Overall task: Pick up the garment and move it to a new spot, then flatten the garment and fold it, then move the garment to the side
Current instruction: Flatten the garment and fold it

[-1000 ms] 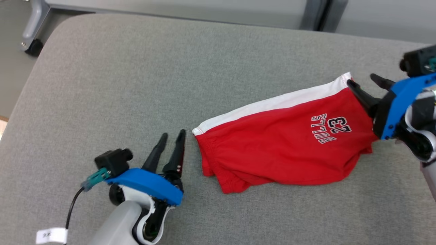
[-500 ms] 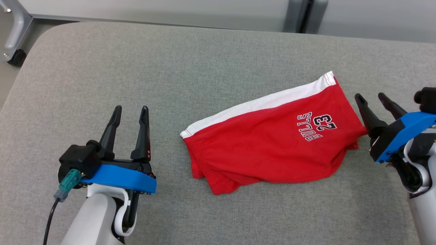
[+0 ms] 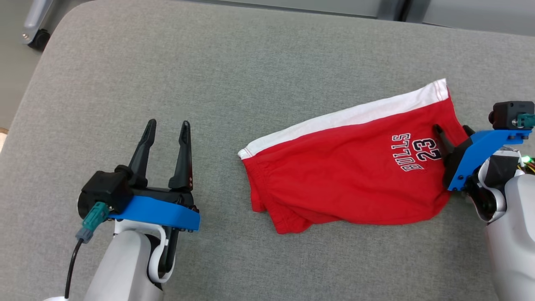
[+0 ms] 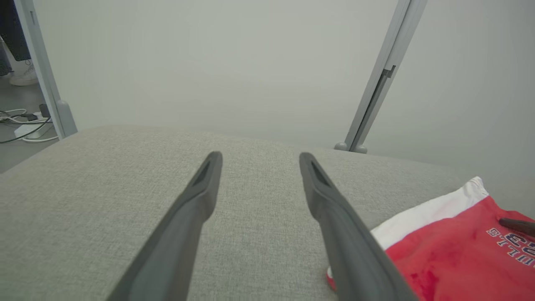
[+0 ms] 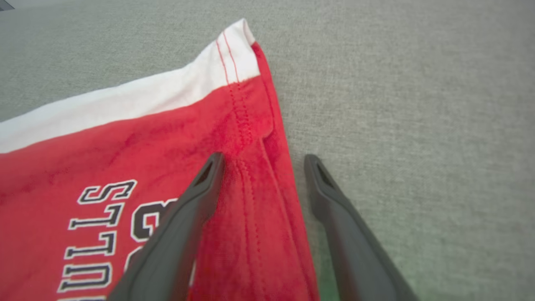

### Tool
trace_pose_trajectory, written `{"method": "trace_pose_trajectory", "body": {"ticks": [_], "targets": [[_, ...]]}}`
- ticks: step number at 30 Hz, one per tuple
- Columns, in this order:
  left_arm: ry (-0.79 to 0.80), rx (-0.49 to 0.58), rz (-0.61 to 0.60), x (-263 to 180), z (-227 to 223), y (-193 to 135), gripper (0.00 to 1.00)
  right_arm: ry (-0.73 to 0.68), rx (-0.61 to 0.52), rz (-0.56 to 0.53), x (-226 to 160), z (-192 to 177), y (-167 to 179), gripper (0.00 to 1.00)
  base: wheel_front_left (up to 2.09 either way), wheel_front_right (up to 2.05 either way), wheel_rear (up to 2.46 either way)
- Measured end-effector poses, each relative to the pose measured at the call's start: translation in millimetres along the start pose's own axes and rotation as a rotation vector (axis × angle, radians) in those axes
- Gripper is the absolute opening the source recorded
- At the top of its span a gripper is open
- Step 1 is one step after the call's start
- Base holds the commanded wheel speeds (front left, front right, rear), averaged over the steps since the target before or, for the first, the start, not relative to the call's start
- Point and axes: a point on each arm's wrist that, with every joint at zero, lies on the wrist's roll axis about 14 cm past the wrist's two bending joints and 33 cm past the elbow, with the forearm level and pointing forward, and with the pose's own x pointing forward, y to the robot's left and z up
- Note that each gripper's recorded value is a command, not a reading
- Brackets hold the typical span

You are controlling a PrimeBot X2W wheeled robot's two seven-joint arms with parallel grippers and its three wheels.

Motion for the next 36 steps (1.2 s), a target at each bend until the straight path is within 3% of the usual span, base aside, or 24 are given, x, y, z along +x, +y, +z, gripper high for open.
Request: {"method": "trace_pose_trajectory", "body": {"ticks": [4,5,6,13,19,28,32,36], "targets": [[0.003,-0.007,0.015,-2.3,-1.1,3.4,1.0,0.066,-0.025,0.0,3.1,-9.9,6.8,1.0,0.0,0.0,0.0],[0.003,-0.009,0.016,-2.6,-1.1,3.3,1.0,0.071,-0.027,0.01,2.6,-10.7,12.0,0.34,0.0,0.0,0.0],[0.004,-0.011,0.016,-3.1,-1.5,2.9,1.0,0.07,-0.024,0.026,1.4,-11.4,18.5,0.0,0.0,0.0,0.0],[0.015,-0.03,-0.014,-4.6,-5.4,-7.1,1.0,-0.004,0.055,0.087,-22.9,-14.5,36.1,0.0,0.0,0.0,0.0],[0.01,-0.042,-0.062,-4.4,-3.1,-21.0,1.0,-0.135,0.092,-0.019,-60.9,5.0,-10.6,0.0,0.0,0.0,0.0],[0.005,-0.05,-0.139,-2.9,-0.8,-46.1,1.0,-0.214,0.072,-0.211,-121.7,15.2,-76.1,0.0,0.0,0.0,0.0],[0.012,-0.05,-0.173,-5.3,-2.2,-56.7,1.0,-0.234,0.014,-0.215,-136.4,28.7,-71.0,0.0,0.0,0.0,0.0],[0.008,-0.045,-0.187,-8.1,0.6,-60.3,1.0,-0.248,-0.048,-0.159,-141.1,39.7,-42.0,0.0,0.0,0.0,0.0]]}}
